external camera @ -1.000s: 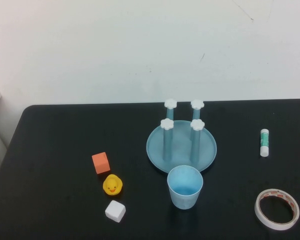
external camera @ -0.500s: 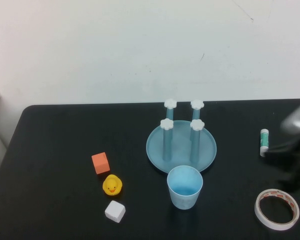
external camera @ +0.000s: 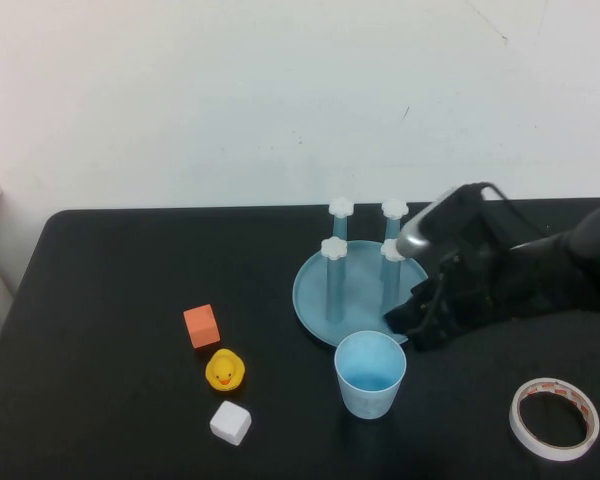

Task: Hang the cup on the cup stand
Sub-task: Pick up the cup from the table, then adjust the cup with two arms, then place the cup on the cup holder

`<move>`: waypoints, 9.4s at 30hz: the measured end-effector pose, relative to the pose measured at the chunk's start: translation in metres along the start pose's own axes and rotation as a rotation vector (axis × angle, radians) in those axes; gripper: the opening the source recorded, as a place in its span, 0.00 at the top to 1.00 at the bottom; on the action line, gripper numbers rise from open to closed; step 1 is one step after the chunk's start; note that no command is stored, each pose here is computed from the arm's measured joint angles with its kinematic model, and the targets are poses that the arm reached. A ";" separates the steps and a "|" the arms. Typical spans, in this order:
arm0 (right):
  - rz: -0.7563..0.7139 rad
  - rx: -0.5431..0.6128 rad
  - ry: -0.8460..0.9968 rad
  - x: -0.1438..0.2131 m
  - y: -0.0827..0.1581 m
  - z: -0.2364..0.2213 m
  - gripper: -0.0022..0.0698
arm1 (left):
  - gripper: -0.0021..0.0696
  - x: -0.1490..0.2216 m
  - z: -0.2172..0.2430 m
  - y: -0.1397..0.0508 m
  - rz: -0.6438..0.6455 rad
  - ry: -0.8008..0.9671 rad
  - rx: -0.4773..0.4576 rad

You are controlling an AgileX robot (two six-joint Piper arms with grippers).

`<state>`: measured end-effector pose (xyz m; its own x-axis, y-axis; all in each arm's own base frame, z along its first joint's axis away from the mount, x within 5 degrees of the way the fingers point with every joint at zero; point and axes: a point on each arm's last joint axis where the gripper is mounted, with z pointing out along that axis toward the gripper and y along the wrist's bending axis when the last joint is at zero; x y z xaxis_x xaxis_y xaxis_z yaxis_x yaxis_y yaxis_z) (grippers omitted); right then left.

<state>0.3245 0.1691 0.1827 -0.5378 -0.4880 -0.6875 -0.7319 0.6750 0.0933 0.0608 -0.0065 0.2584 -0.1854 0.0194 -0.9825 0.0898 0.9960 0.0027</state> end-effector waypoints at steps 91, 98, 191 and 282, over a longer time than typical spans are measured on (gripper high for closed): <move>-0.553 -0.608 -0.653 -0.118 0.243 -0.077 0.93 | 0.16 -0.041 -0.016 -0.032 -1.602 -0.018 0.619; -0.522 -0.611 -0.635 -0.118 0.243 -0.076 0.60 | 0.16 -0.041 -0.015 -0.031 -1.483 -0.061 0.600; -0.145 0.131 0.212 0.083 0.138 -0.228 0.97 | 0.17 -0.013 0.444 -0.183 0.489 -0.076 0.946; -0.140 0.125 0.193 0.082 0.139 -0.228 0.97 | 0.01 0.008 0.430 -0.183 0.345 0.307 1.069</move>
<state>0.0838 0.0967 0.3033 -0.5135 -0.6699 -0.5363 -0.7538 0.6508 -0.0912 0.4642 -0.2266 0.1703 -0.2067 0.4409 -0.8734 0.9338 0.3554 -0.0415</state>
